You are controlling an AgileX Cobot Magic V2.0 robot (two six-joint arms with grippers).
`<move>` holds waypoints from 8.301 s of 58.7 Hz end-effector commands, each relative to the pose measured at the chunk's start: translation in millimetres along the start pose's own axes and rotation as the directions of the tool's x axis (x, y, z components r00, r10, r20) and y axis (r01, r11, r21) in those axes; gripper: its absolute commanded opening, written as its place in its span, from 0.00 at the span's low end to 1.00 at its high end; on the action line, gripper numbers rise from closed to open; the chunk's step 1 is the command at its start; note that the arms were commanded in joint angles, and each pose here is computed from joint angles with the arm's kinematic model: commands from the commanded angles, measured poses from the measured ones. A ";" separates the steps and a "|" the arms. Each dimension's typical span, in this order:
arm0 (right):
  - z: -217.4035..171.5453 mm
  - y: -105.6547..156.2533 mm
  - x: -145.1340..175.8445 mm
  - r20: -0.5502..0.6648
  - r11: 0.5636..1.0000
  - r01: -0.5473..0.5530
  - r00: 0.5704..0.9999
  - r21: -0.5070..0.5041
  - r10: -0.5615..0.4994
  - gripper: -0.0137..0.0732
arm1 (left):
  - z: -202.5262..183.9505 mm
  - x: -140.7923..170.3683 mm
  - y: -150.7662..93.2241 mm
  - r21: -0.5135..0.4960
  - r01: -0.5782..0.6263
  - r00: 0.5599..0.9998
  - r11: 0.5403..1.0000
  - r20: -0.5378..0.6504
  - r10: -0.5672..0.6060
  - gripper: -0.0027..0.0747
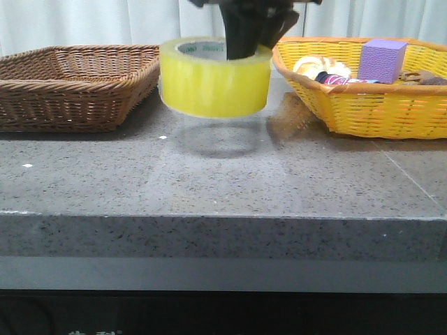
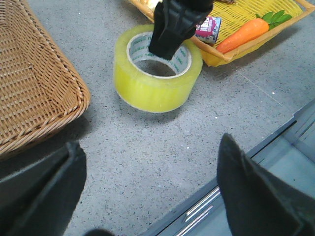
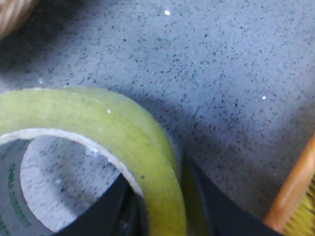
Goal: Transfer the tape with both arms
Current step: 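Lift the tape roll with the right gripper and carry it toward the table center, then set the tape roll on the table and open the right gripper, then lower the left gripper onto the tape roll rim and grasp it, then lift the tape roll with the left gripper and place it in the brown basket, then open the left gripper and withdraw it from the brown basket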
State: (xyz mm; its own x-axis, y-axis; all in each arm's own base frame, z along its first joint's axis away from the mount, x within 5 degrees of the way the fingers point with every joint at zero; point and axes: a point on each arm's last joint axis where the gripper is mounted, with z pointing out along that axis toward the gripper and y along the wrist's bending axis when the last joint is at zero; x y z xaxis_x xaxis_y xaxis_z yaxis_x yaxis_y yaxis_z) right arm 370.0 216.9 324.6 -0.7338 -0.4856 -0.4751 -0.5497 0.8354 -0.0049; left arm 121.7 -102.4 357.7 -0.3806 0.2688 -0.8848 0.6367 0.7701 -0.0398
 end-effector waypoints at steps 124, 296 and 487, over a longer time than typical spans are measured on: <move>-224.4 21.9 240.1 0.742 0.995 -0.055 0.663 -0.086 0.101 0.62 | 9.9 -42.6 -6.9 0.030 -0.206 0.979 0.978 0.014 0.206 0.75; -224.5 21.9 240.1 0.743 0.995 -0.055 0.662 -0.086 0.101 0.62 | 175.5 -157.4 87.7 -0.003 -0.108 0.925 0.994 -0.367 0.099 0.27; -216.4 4.4 250.4 0.656 0.976 -0.216 0.740 0.023 0.148 0.08 | -46.2 -18.8 37.0 -0.248 0.124 0.991 0.961 0.082 -0.107 0.01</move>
State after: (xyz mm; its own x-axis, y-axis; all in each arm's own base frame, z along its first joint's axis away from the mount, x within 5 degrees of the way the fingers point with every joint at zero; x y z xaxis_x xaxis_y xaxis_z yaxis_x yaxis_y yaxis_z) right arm 97.0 44.4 383.3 -0.4395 -0.0912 -0.8936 -0.3684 0.9256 0.0868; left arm 120.4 -51.0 379.6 -0.4736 0.1840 -0.8613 0.3967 0.9177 -0.0221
